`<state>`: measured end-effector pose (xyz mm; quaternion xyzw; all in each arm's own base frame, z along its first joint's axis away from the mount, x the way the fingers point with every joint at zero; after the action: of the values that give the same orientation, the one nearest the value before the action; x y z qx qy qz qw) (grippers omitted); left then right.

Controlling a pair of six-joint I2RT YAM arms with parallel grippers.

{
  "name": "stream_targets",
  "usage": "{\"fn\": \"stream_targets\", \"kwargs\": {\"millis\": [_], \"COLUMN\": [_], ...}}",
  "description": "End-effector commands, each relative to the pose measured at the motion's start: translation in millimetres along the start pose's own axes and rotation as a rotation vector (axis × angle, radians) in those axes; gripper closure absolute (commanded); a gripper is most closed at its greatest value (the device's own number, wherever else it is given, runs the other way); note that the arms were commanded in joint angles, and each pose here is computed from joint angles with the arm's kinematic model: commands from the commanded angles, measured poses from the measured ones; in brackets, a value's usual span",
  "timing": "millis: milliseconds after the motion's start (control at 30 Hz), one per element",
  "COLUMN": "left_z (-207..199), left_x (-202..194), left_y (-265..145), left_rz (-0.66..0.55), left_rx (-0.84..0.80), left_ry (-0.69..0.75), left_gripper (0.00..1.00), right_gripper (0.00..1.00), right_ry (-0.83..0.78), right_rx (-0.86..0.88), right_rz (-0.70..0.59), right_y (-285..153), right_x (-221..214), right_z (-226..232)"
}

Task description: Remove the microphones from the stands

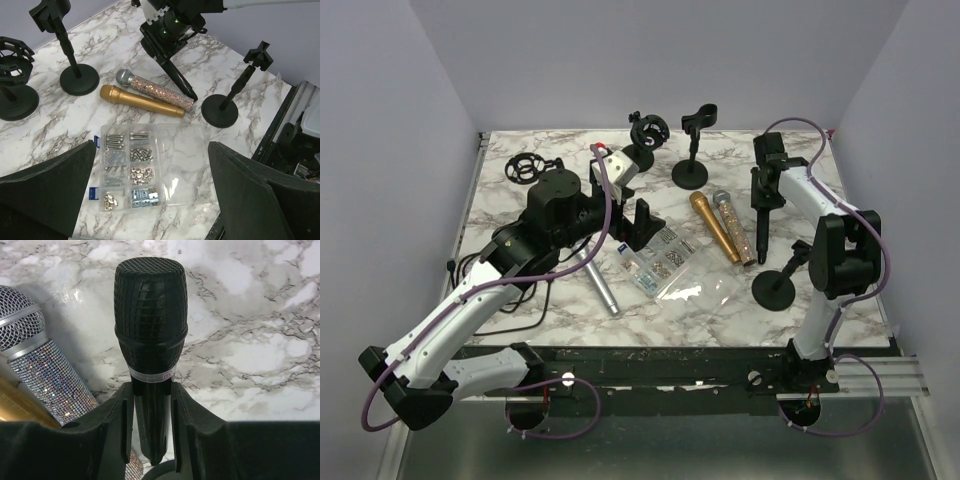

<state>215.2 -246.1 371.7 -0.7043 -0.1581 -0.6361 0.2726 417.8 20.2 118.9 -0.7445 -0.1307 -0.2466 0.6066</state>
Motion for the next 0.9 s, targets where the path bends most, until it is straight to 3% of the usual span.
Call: {"fn": "stream_targets", "kwargs": {"millis": [0,367,867], "left_z": [9,7,6], "left_x": [-3,-7,-7], "left_y": [5,9,10], "left_rz": [0.001,0.015,0.013], "left_rx": [0.042,0.027,0.02], "left_ry": [0.023,0.016,0.007], "left_gripper": [0.02,0.02,0.02], "right_gripper": [0.99,0.99,0.99], "right_ry": [-0.009,-0.033,0.03], "right_rx": [0.05,0.071,0.051], "right_rz": [-0.037,0.023,-0.085], "right_y": [10,43,8], "right_x": [8,-15,5], "right_z": [11,21,9]}}
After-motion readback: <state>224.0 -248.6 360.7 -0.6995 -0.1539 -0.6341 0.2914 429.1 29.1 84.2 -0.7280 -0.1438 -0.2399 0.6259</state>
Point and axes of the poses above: each gripper's point midway between its finger pads, its own y axis out along the fingers, its own z axis along the line the jaws close on, x = y × z, the point moved 3 cm from there along -y, back along the fingers, and after that the axes turned 5 degrees about y, right-handed, at the moved point
